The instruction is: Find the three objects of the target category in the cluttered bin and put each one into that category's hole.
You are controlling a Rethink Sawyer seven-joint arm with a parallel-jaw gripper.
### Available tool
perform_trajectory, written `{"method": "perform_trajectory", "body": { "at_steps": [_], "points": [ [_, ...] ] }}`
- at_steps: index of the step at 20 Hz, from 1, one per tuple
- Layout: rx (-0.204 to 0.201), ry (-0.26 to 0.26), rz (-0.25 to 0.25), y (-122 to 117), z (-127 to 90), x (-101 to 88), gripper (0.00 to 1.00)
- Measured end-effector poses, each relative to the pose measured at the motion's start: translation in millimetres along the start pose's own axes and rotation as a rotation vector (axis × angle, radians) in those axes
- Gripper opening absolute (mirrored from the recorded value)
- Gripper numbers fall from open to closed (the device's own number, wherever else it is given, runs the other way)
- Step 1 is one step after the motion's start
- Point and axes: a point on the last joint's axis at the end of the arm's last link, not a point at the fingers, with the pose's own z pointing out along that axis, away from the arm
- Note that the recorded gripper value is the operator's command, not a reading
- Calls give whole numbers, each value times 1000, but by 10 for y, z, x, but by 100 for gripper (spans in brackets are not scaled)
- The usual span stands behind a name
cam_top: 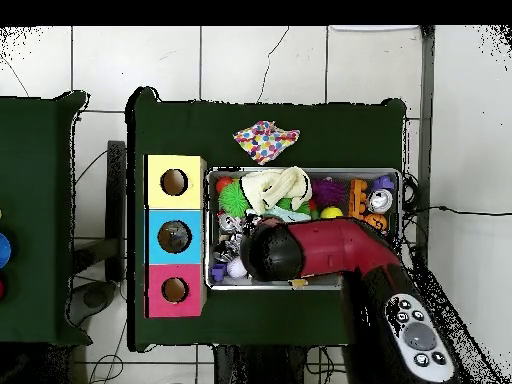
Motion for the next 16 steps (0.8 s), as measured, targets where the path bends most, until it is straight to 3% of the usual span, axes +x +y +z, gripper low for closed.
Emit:
{"method": "perform_trajectory", "body": {
  "at_steps": [3, 7, 8, 16],
  "points": [
    [-37, -14, 11, -423, -44, -159, 100],
    [-53, -5, -7, -838, -114, -241, 100],
    [-51, 15, -34, -1099, -177, -260, 100],
    [-42, 110, -166, -1821, -435, -315, 100]
  ]
}}
